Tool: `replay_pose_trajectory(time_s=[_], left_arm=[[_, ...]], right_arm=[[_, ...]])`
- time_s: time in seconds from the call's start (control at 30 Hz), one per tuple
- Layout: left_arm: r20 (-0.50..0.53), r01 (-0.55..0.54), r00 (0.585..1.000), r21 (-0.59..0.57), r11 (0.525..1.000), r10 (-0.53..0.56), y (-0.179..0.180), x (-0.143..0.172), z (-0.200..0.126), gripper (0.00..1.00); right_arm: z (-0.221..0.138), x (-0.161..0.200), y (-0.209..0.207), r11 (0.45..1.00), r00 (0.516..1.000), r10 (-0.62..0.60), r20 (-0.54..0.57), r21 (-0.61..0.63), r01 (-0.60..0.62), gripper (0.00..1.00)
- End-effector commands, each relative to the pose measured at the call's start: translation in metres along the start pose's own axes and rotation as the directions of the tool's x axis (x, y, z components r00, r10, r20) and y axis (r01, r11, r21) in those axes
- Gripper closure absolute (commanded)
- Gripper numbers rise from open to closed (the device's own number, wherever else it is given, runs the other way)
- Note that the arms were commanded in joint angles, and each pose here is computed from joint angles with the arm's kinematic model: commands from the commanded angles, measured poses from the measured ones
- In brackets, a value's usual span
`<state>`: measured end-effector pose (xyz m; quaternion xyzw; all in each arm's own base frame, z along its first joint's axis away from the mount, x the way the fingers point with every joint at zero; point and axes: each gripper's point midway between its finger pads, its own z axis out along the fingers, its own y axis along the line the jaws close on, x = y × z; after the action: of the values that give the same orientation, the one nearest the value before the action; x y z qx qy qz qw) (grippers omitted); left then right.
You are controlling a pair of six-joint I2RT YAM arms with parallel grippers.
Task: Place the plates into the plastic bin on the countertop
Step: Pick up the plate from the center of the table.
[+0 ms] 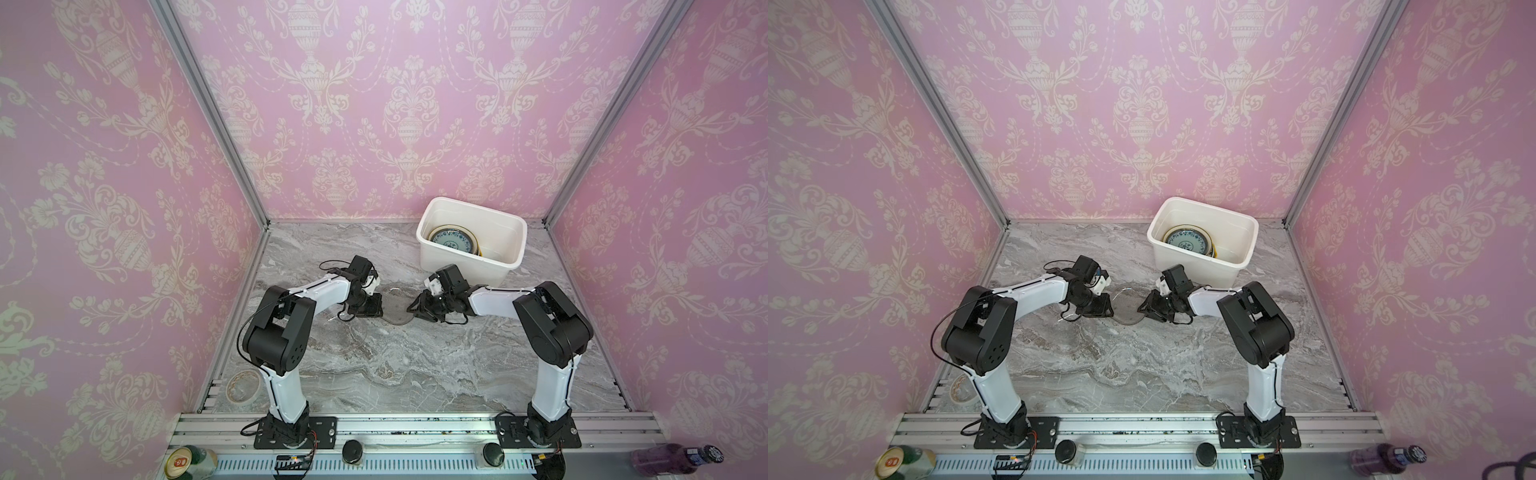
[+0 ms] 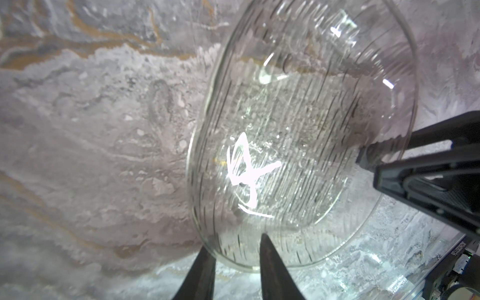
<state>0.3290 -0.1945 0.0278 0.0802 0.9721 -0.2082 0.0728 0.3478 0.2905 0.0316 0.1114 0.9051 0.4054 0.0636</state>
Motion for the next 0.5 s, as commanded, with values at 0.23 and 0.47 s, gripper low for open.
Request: replay_pose_trajectory(time_s=[0.23,0.47], left_arm=[[-0.030,-0.027,0.999,0.023,0.999,0.028,-0.009,0.007,-0.002,0.70],[-0.005,-0.023,1.000,0.031,0.999,0.023,-0.013,0.004,-0.011,0.66]], right_arm=[[0.003,-0.012,-0.026,0.993,0.992,0.077,0.097,0.078,-0.085,0.80],[-0.004,-0.010,-0.031,0.987,0.995,0.037,0.092,0.152,-0.051,0.91]])
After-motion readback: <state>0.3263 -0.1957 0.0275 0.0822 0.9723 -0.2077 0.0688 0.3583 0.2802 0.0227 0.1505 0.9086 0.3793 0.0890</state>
